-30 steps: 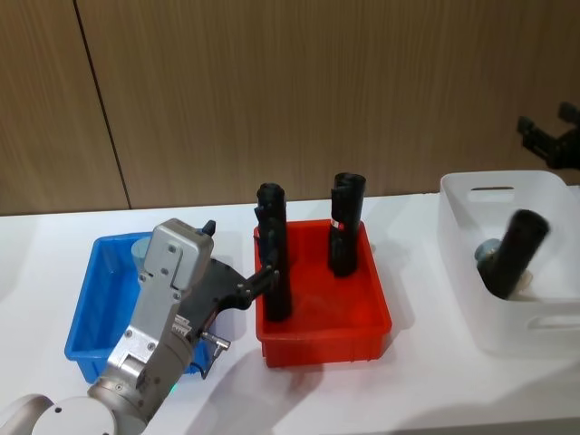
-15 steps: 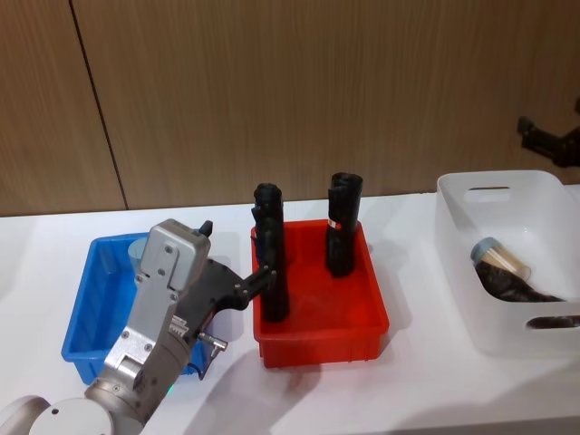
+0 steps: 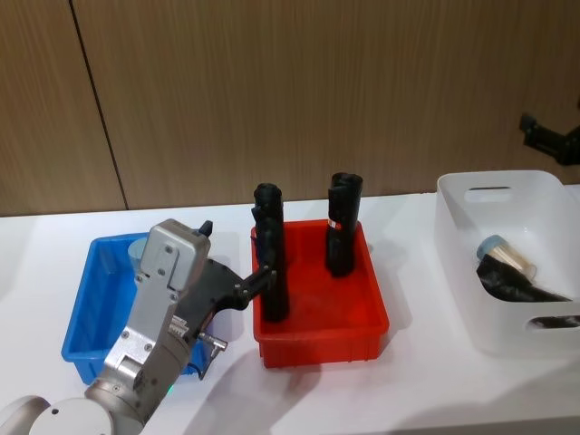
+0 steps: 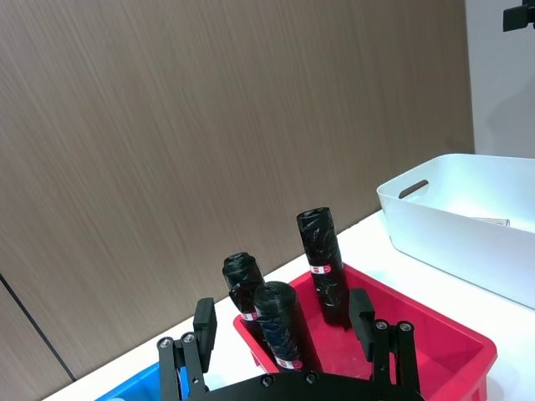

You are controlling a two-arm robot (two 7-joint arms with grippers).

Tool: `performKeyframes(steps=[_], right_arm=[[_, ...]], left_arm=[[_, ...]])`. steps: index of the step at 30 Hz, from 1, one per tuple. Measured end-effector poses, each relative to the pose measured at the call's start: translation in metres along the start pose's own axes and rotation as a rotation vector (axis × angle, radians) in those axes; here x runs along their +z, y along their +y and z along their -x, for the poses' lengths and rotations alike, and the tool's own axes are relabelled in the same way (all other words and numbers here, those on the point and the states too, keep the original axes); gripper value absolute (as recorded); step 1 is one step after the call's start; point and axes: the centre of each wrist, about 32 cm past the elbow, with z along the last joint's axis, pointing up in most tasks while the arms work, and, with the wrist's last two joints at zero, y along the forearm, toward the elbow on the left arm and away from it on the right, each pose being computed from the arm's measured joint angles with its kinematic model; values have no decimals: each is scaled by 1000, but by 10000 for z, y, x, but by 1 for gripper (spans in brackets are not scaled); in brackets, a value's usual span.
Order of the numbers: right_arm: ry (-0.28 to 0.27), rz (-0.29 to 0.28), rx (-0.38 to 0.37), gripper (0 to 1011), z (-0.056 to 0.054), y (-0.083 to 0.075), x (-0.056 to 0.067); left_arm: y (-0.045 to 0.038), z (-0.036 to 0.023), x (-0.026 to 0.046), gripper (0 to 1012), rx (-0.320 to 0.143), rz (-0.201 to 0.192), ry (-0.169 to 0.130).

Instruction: Pick the cotton swabs from the blue box and place them into the white box.

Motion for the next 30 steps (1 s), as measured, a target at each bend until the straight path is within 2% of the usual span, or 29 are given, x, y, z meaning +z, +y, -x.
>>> performKeyframes(steps=[30], right_arm=[[-1, -8, 1, 1002, 5, -16, 9]], left_arm=[[0, 0, 0, 1004, 0, 0, 0]])
